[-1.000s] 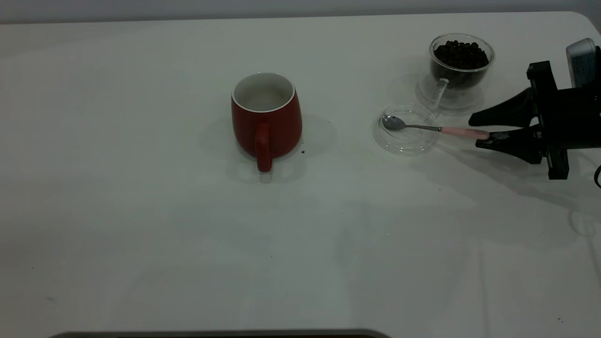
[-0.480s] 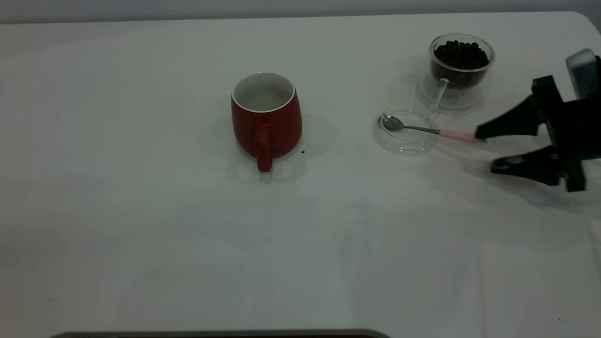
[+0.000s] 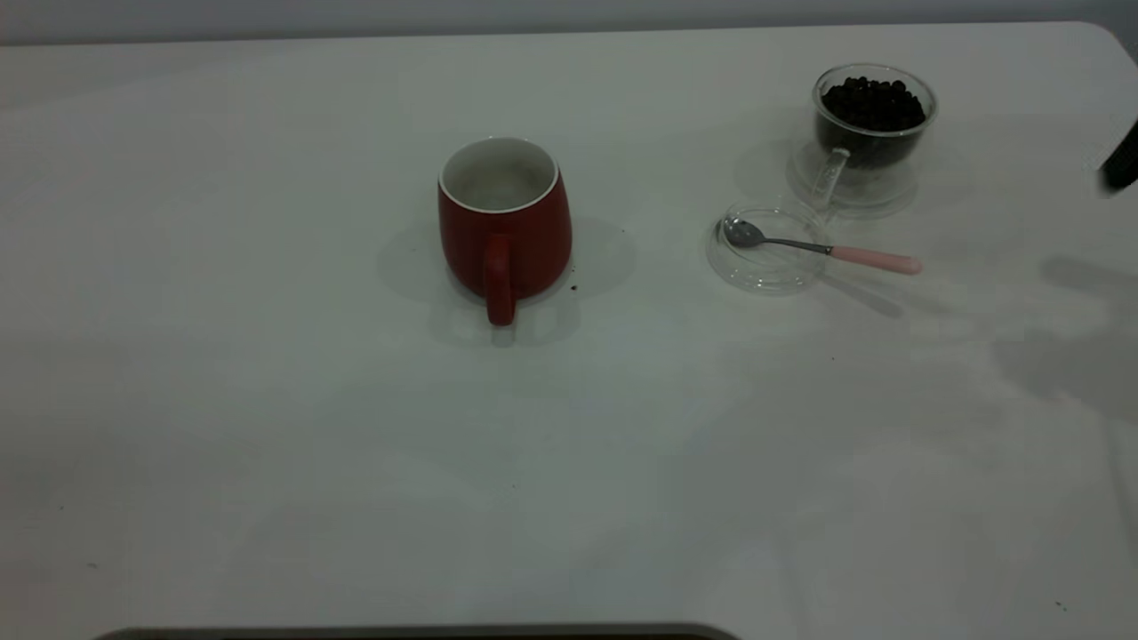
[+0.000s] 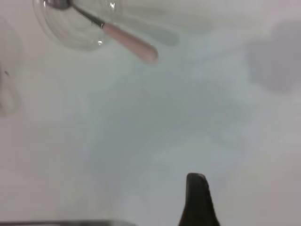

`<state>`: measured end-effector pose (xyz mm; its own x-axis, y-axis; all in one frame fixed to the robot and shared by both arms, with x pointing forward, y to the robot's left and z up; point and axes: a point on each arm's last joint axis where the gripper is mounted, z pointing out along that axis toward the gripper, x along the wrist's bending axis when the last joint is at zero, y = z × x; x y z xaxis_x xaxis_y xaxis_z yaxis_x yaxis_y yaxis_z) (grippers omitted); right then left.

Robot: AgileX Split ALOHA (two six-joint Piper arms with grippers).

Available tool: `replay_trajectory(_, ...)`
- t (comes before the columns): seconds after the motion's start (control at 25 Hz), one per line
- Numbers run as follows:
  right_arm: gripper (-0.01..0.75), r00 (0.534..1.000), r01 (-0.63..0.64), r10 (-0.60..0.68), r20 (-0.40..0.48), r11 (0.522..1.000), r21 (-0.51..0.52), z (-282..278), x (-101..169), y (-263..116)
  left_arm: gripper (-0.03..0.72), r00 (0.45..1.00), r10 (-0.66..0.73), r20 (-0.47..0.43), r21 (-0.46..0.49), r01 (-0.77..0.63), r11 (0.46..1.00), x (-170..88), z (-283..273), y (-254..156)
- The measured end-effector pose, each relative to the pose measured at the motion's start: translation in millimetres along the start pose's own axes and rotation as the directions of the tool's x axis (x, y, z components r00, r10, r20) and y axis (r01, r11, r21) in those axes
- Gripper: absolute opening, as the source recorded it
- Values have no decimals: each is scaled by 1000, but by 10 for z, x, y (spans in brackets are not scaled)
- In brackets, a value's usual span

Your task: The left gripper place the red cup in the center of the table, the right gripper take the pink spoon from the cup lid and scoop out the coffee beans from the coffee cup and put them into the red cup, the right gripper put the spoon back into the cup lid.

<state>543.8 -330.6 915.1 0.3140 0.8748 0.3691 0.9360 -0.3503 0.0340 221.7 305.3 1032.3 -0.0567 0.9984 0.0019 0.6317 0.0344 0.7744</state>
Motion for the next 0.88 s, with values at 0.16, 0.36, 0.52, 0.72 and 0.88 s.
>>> replay_trajectory(0.16, 589, 983, 165, -161, 84, 985, -53, -602, 324, -299, 569, 1000, 0, 0, 0, 0, 1000, 0, 0, 0)
replay_trajectory(0.36, 589, 921, 363, -342, 188, 928, -88, -1245, 541, -827, 569, 1000, 0, 0, 0, 0, 1000, 0, 0, 0)
replay_trajectory(0.52, 589, 868, 467, -423, 262, 873, -139, -1621, 552, -1224, 569, 1000, 0, 0, 0, 0, 1000, 0, 0, 0)
replay_trajectory(0.72, 589, 813, 569, -504, 290, 792, -219, -1777, 434, -1727, 569, 1000, 0, 0, 0, 0, 1000, 0, 0, 0)
replay_trajectory(0.88, 589, 801, 593, -516, 304, 752, -288, -1761, 290, -2097, 569, 1000, 0, 0, 0, 0, 1000, 0, 0, 0)
